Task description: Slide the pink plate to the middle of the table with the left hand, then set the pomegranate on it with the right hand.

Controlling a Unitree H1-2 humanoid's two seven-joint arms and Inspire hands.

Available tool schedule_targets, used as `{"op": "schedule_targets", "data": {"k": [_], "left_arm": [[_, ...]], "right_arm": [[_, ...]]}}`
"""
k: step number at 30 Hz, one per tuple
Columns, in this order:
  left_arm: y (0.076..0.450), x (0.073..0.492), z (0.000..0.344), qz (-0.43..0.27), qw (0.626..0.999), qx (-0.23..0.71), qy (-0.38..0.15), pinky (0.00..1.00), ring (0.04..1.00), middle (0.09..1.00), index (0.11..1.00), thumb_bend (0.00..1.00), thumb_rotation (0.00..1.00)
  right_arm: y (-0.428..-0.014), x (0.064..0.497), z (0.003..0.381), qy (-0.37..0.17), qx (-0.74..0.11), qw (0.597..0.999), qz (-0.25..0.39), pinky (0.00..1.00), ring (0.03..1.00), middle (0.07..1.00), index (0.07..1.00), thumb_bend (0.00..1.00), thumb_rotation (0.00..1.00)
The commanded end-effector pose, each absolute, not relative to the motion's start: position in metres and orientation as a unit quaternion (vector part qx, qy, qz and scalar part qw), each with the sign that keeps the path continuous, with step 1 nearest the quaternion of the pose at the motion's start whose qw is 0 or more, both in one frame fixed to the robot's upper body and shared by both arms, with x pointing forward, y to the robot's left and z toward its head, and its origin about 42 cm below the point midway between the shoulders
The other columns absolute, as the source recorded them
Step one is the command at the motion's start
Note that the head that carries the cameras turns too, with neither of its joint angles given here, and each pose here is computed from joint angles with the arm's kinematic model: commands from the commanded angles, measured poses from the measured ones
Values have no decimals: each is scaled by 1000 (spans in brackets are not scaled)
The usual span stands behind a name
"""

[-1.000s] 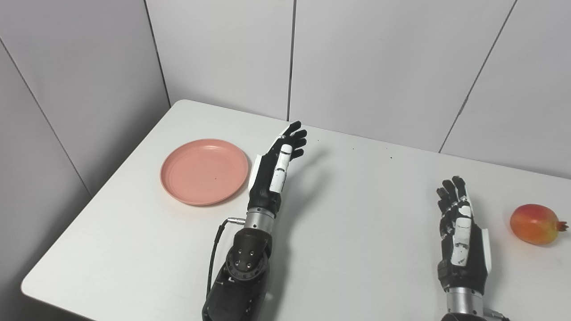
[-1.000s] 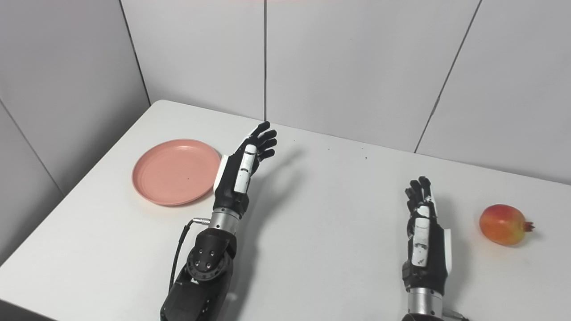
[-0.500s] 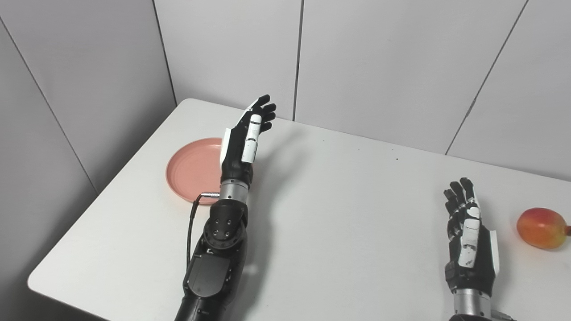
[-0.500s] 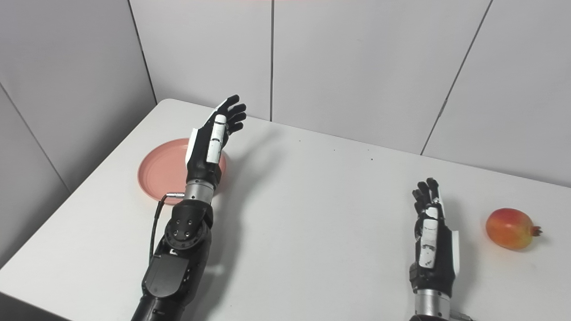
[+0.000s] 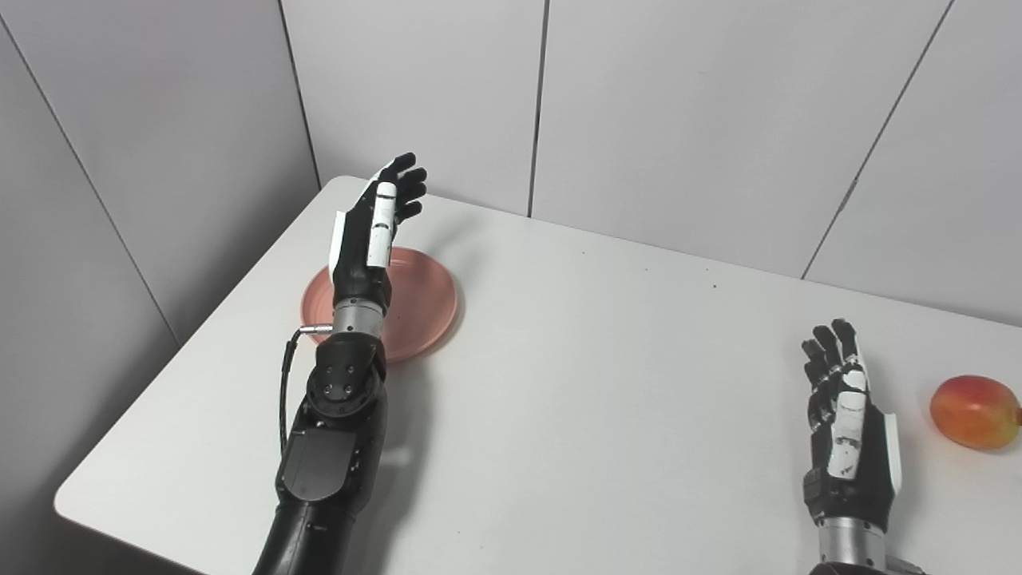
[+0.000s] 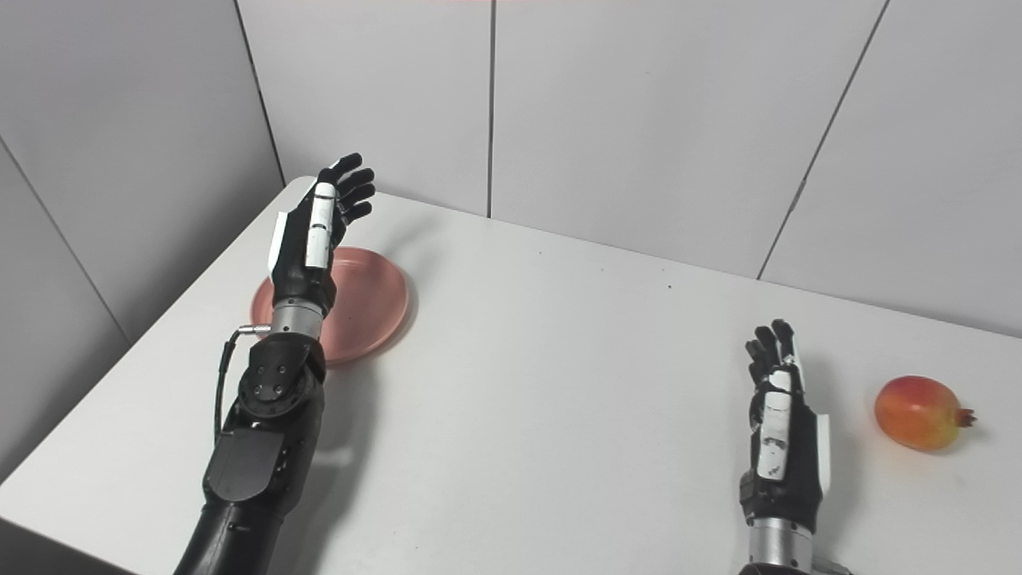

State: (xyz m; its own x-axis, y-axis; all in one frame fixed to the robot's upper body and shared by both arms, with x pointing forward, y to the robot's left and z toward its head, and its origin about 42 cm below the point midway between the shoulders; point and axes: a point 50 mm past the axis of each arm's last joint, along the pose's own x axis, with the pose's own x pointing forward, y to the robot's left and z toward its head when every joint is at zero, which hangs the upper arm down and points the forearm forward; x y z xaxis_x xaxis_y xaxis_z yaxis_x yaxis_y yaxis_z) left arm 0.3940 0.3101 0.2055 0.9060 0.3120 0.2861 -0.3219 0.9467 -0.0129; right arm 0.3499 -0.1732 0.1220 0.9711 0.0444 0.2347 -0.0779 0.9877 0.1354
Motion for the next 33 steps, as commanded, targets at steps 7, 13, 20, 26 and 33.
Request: {"op": "schedule_targets", "data": {"k": [7,13,20,26,33], "left_arm": [[349,390,239,188,960,45,-201,769,795,795,777,363,1000],[371,384,235,206,958,55,-190,750,785,787,768,359,1000],[390,377,231,218,959,29,-181,751,779,783,768,345,1000],[401,371,229,227,957,58,-170,776,794,788,769,327,1000],[412,371,219,243,955,52,-161,772,798,796,780,357,999]], "right_arm": [[-187,335,94,-87,68,994,24,1000,942,933,950,564,981],[-187,335,94,-89,66,994,26,1000,941,934,952,564,988],[-187,334,94,-85,68,994,25,1000,943,937,953,564,982],[-186,334,94,-89,67,993,23,998,940,936,951,566,980],[-186,334,95,-86,66,994,23,999,939,933,950,569,985]]}}
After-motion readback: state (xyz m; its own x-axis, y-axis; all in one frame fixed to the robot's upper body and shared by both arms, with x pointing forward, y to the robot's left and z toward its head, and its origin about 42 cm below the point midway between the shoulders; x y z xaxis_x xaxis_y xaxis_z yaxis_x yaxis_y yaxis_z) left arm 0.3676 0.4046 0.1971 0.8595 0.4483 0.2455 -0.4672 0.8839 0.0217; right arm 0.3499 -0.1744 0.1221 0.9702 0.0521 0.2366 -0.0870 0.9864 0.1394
